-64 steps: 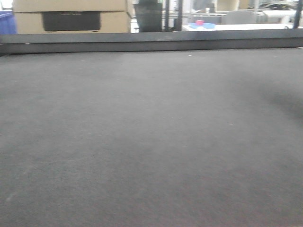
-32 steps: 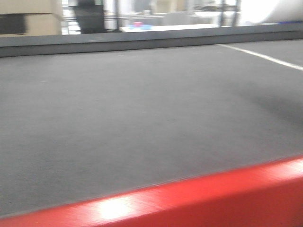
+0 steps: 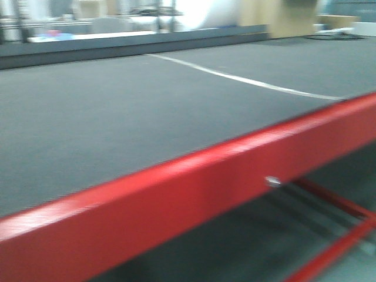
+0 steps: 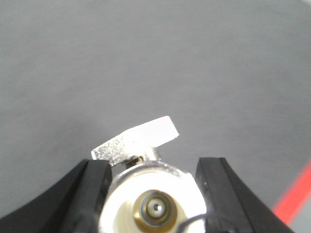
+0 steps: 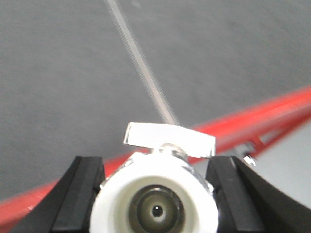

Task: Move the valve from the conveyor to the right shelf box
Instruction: 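Drive the base to the steel shelf of blue boxes, holding valves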

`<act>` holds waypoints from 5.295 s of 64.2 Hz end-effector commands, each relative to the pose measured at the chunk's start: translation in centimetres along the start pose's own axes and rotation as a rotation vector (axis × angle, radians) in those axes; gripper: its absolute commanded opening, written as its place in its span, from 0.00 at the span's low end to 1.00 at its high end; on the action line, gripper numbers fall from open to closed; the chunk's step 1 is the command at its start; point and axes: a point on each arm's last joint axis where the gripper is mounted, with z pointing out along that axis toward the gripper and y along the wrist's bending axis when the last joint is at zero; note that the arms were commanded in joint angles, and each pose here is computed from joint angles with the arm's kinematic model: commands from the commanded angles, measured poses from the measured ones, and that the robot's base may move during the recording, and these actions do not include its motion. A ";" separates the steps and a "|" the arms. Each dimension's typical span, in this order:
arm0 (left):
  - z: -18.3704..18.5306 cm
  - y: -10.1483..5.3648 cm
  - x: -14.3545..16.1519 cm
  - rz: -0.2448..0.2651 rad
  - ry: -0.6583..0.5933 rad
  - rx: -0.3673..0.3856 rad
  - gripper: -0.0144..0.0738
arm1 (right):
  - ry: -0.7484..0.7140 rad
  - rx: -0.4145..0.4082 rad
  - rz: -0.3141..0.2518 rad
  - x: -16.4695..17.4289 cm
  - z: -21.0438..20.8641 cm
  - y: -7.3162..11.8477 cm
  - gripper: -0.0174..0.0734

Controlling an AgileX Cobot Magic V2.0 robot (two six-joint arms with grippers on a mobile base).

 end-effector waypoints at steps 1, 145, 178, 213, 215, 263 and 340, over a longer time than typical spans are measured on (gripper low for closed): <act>-0.9 -0.2 -0.3 -0.008 -0.056 0.009 0.04 | -0.095 0.025 -0.010 -0.9 -1.1 -0.2 0.02; -1.9 0.3 -3.9 -0.011 -0.460 -0.043 0.04 | -0.095 0.025 -0.010 -0.9 -1.1 -0.2 0.02; -1.9 0.3 -3.9 -0.011 -0.462 -0.043 0.04 | -0.095 0.025 -0.010 -0.9 -1.1 -0.2 0.02; -1.9 0.3 -3.9 -0.011 -0.462 -0.043 0.04 | -0.096 0.025 -0.010 -0.9 -1.1 -0.2 0.02; -1.9 0.3 -3.9 -0.011 -0.462 -0.043 0.04 | -0.096 0.025 -0.010 -0.9 -1.1 -0.2 0.02; -1.9 0.3 -3.9 -0.011 -0.462 -0.043 0.04 | -0.096 0.025 -0.010 -0.9 -1.1 -0.2 0.02; -1.9 0.3 -3.9 -0.011 -0.462 -0.043 0.04 | -0.096 0.025 -0.010 -0.9 -1.1 -0.2 0.02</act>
